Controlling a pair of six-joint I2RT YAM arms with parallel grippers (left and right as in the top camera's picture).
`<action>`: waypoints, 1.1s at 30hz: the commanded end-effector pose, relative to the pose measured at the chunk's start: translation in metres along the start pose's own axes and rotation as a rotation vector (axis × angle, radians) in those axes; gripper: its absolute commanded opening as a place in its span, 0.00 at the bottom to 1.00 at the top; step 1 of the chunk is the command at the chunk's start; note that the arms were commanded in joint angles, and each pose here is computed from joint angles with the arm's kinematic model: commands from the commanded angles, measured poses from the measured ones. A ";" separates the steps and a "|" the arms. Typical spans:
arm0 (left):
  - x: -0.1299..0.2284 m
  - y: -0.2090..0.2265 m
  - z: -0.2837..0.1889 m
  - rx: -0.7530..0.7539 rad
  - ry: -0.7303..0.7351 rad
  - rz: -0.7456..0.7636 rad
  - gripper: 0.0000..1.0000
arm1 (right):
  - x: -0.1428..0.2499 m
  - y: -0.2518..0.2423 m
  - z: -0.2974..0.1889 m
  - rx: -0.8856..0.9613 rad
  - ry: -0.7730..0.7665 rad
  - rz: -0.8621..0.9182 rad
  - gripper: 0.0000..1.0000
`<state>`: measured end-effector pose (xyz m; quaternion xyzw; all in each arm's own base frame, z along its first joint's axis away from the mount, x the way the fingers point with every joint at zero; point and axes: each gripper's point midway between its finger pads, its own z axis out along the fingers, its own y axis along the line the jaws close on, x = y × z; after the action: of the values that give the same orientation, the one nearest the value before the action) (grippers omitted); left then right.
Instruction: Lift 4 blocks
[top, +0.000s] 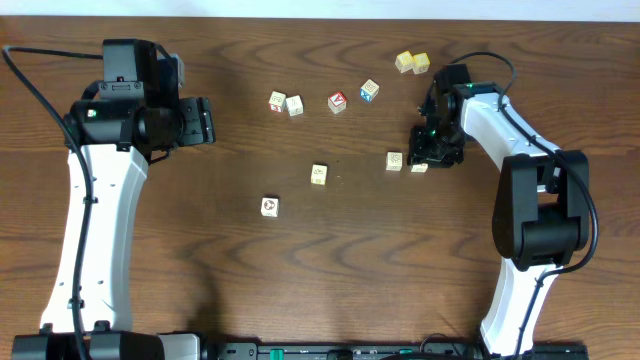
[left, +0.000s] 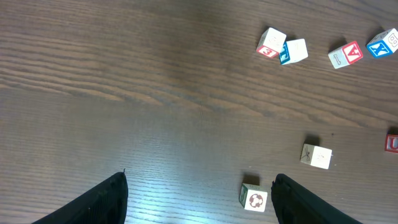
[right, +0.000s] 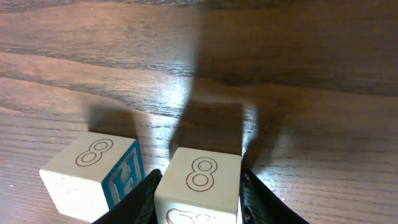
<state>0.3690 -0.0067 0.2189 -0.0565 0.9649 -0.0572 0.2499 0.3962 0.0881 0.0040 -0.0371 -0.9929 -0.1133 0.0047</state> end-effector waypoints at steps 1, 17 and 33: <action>-0.005 0.002 -0.003 -0.009 -0.016 0.001 0.75 | 0.002 0.005 0.004 -0.011 0.010 0.003 0.37; -0.005 0.002 -0.003 -0.009 -0.016 0.001 0.74 | -0.002 0.008 0.004 -0.026 -0.008 -0.002 0.36; -0.005 0.002 -0.003 -0.009 -0.016 0.001 0.75 | -0.001 0.007 0.004 -0.025 0.000 -0.008 0.36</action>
<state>0.3690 -0.0067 0.2189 -0.0565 0.9649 -0.0572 0.2499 0.4006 0.0904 0.0046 -0.0359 -0.9921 -0.1201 -0.0039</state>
